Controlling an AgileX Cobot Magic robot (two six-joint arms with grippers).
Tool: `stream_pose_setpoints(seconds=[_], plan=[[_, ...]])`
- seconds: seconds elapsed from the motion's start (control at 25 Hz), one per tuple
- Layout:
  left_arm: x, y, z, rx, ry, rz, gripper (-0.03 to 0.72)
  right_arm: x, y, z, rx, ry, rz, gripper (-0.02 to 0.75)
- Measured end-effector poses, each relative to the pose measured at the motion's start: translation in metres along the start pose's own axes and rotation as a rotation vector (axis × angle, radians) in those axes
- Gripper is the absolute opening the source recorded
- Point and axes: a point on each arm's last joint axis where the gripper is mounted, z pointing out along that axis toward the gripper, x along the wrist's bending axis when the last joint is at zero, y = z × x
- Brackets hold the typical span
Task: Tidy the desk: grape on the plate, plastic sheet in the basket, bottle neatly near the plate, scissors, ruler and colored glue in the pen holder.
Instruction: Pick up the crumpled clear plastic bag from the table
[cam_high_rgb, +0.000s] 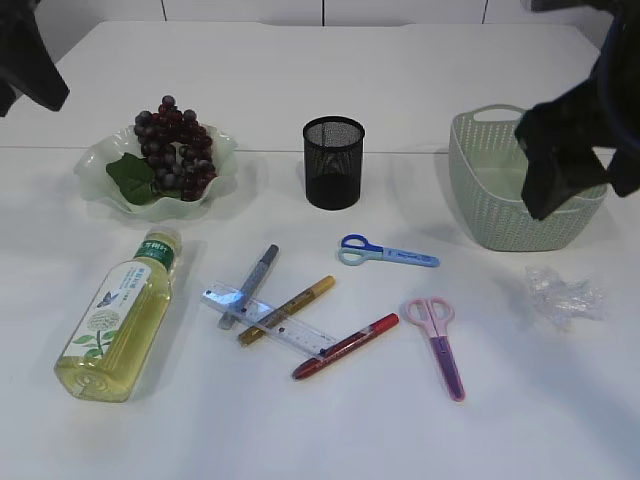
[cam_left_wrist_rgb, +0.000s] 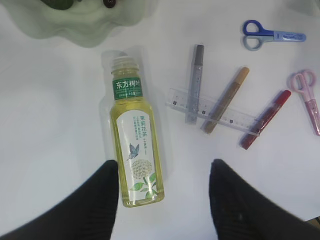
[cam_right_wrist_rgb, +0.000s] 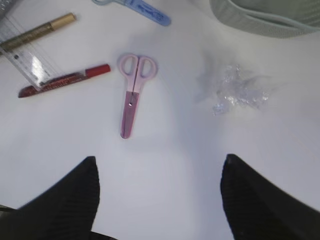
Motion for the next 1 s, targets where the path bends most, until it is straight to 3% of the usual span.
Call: stream_pose_setpoints(seconds=[0.36, 0.64, 0.84, 1.0], plan=[[-0.002, -0.003, -0.011, -0.025, -0.001, 0.006, 0.423, -0.006, -0.046, 0.039, 0.171, -0.067, 0.039, 0.583], [-0.004, -0.003, -0.011, -0.025, -0.017, 0.001, 0.423, -0.025, -0.075, 0.034, 0.057, -0.18, 0.14, 0.58], [-0.008, -0.003, -0.01, -0.024, -0.041, 0.003, 0.423, -0.039, -0.065, 0.04, -0.048, -0.173, 0.22, 0.5], [-0.019, -0.005, -0.008, -0.016, -0.058, 0.029, 0.422, -0.044, -0.055, 0.055, -0.059, -0.171, 0.239, 0.446]])
